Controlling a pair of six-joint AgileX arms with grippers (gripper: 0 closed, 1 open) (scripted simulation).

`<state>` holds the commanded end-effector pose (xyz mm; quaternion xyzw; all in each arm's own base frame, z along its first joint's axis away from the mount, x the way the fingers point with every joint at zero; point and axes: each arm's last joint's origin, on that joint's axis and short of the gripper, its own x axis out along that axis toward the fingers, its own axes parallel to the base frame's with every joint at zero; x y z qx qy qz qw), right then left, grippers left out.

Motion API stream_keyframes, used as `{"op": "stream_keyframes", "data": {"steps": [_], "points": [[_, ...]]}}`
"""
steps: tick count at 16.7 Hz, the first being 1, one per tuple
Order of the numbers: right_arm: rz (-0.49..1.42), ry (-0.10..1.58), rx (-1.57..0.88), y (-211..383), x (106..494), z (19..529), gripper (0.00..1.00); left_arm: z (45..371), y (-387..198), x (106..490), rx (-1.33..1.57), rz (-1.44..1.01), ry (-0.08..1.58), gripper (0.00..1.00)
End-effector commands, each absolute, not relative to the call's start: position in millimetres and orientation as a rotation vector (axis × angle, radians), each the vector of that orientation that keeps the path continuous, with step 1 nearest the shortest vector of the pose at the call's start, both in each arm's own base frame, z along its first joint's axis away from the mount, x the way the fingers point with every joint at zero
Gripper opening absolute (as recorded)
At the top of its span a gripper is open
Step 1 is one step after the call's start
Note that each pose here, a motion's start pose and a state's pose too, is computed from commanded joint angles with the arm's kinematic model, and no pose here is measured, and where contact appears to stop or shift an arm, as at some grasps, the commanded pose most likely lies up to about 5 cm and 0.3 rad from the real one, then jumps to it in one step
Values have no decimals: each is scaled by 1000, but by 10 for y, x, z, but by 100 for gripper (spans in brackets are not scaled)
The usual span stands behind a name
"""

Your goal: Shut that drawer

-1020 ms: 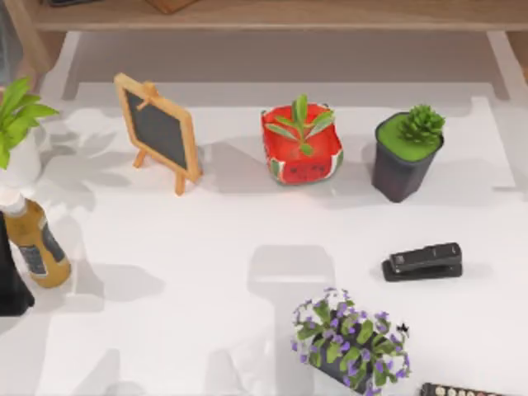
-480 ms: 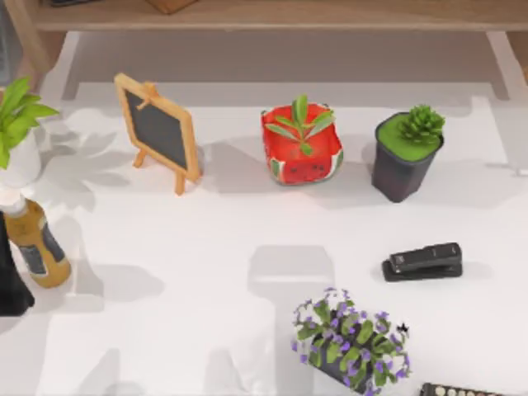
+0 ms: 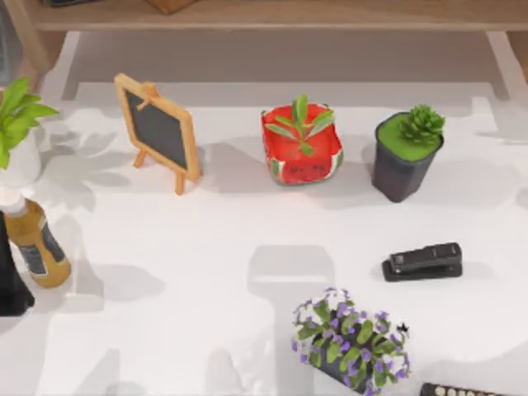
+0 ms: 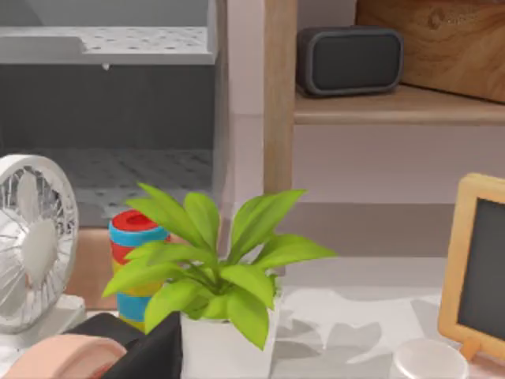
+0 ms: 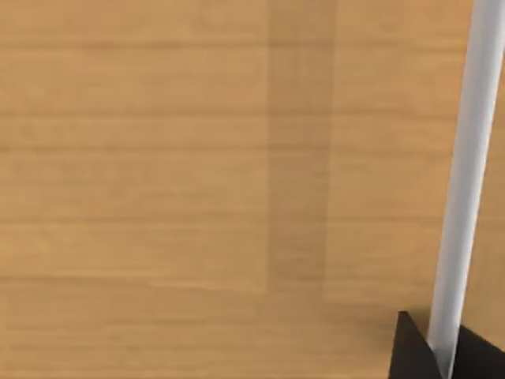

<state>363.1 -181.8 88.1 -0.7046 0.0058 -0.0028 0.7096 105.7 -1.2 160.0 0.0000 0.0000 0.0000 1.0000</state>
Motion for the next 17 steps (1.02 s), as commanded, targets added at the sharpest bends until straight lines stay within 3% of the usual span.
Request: {"op": "stream_keyframes", "data": {"steps": [8,17], "points": [[-8,17,-1562,-1821,3762,887,0,1600,-12,1057,0,0,0,100],[-5,18,-1560,-1823,4334,882,0,1600,-12,1057,0,0,0,100]]}}
